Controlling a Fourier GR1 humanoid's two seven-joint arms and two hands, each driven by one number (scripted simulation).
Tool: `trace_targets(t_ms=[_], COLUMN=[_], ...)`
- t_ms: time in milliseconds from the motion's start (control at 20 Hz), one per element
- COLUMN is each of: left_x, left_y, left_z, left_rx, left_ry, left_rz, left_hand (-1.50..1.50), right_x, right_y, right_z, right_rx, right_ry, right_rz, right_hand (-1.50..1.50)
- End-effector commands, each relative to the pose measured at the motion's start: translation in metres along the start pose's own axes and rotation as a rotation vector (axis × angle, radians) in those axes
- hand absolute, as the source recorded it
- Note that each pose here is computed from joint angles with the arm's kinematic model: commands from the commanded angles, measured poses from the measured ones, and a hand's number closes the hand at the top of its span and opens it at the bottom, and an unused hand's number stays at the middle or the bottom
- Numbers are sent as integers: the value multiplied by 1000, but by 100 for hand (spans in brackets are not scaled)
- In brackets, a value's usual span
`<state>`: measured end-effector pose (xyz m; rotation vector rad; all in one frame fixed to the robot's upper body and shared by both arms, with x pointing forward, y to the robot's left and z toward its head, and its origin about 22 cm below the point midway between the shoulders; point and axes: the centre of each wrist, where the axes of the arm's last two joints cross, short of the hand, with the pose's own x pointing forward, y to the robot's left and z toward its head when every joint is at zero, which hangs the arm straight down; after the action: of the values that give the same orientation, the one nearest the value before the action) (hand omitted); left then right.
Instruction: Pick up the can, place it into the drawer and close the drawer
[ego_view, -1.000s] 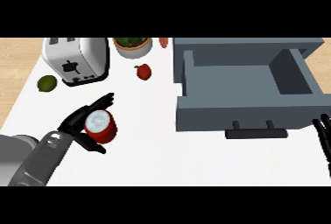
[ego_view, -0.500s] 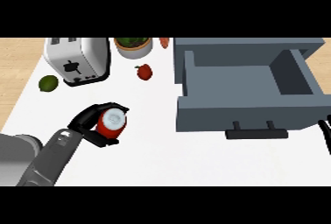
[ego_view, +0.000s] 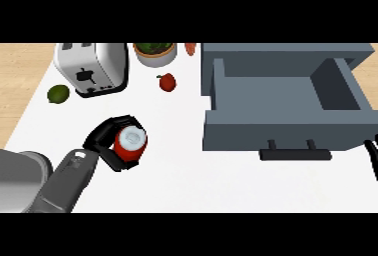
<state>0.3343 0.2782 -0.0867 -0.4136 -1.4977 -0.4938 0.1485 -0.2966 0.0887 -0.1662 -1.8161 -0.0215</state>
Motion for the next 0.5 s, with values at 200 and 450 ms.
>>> trace_targets(t_ms=[200,450], left_x=[-7,15], left_y=[23,-2], left_z=[33,6], left_rx=[705,693], left_ry=[-71,-147], left_rz=[77,77], left_hand=[150,150], right_x=[5,15], right_y=[-1,-10], right_z=[8,17], right_rx=[-30,-24], right_ry=[2,4], right_rz=[5,8], right_hand=[-150,-150])
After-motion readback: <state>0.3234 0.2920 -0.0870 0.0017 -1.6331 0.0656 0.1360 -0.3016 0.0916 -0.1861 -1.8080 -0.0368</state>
